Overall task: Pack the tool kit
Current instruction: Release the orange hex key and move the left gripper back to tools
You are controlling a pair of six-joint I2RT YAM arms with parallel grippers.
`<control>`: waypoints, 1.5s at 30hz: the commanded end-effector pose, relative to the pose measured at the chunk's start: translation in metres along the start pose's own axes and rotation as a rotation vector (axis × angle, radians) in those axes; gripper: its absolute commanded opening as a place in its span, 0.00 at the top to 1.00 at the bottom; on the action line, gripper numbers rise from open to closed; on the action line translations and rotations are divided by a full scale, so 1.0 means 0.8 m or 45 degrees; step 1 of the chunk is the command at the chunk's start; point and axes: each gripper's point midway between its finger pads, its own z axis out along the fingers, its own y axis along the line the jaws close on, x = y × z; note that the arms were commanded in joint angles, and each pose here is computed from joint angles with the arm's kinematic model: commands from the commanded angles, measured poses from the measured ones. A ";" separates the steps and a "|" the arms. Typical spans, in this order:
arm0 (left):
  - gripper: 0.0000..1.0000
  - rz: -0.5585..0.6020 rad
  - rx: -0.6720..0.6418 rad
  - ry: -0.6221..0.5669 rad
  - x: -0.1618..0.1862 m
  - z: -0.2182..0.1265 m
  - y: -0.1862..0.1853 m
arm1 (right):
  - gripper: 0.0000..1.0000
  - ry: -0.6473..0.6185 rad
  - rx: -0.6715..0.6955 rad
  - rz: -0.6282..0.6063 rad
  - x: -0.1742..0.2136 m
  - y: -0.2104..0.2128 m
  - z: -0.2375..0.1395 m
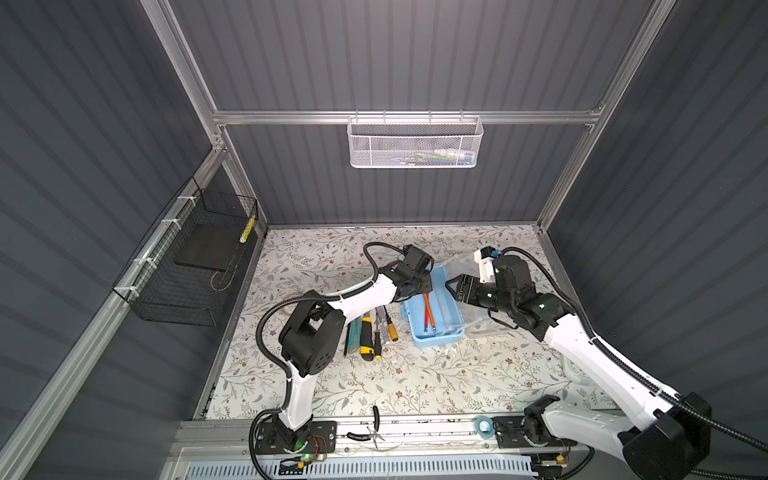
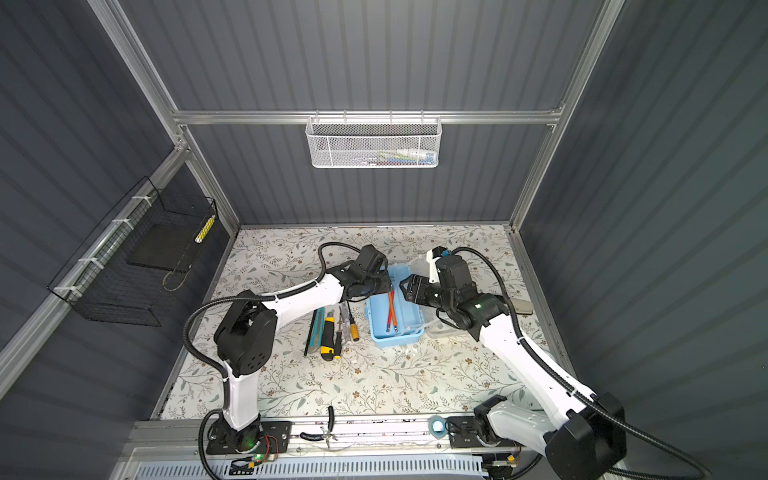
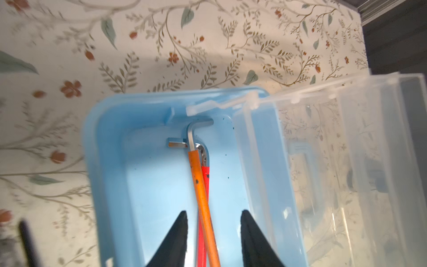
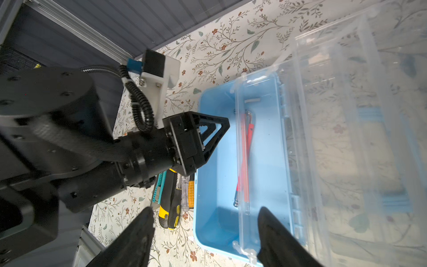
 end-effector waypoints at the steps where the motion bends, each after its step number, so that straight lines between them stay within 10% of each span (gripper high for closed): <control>1: 0.59 0.180 -0.108 -0.094 -0.027 -0.051 0.016 | 0.30 0.020 -0.013 -0.048 -0.001 0.011 -0.011; 19: 0.59 0.037 -0.512 0.110 0.051 -0.107 0.230 | 0.30 0.254 0.013 -0.248 0.078 0.067 0.043; 45: 0.76 -0.044 -0.593 0.248 0.114 -0.082 0.308 | 0.30 0.317 0.049 -0.228 0.095 0.057 0.074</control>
